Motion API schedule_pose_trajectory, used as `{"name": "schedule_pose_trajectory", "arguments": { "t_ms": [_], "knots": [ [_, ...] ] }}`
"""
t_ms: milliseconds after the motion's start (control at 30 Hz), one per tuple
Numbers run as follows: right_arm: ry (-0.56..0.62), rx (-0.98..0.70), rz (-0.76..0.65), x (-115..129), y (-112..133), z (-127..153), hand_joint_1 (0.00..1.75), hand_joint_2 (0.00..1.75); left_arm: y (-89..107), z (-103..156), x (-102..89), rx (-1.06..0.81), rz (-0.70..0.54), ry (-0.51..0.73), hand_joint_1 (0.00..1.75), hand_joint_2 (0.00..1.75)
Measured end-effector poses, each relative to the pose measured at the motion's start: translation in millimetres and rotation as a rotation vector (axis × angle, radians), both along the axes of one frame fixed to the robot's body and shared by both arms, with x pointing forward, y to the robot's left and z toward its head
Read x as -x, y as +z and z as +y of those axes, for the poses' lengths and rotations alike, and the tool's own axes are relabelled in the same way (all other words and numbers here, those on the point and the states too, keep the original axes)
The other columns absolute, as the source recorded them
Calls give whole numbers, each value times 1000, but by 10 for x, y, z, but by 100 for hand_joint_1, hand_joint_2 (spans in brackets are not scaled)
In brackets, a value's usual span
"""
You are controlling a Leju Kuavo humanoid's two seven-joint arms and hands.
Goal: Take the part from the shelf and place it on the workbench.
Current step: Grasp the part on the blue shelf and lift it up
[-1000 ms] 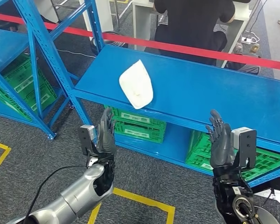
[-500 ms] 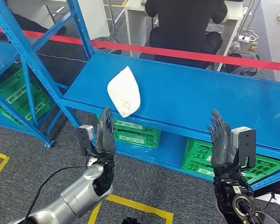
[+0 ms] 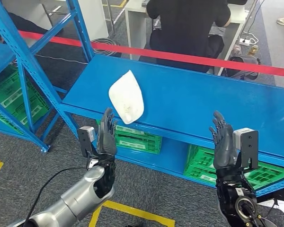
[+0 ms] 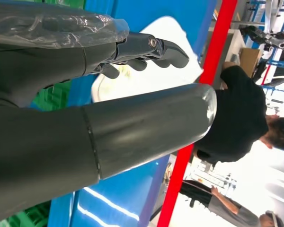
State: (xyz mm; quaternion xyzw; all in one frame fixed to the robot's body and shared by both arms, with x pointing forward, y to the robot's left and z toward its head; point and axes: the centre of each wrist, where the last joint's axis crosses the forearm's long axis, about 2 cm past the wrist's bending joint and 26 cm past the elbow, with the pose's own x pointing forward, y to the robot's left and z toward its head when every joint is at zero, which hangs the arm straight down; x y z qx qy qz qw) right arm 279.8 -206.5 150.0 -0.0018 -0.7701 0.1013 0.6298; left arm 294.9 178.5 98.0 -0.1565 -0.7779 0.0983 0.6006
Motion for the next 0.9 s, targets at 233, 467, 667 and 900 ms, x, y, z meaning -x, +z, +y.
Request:
{"name": "schedule_pose_trajectory", "arguments": {
  "t_ms": [233, 467, 667, 900],
  "knots": [
    [-15, 14, 9, 2, -14, -40, 0, 0, 8, -21, -1, 1, -4, -5, 0, 0],
    [-24, 40, 24, 5, -29, -91, 0, 0, -9, -25, 17, -4, -5, -8, 0, 0],
    [-23, 40, 24, 5, -29, -90, 0, 0, -8, -24, 16, -4, -5, -8, 0, 0],
    [-23, 41, 24, 5, -29, -91, 0, 0, -8, -24, 16, -4, -5, -8, 0, 0]
  ]
}}
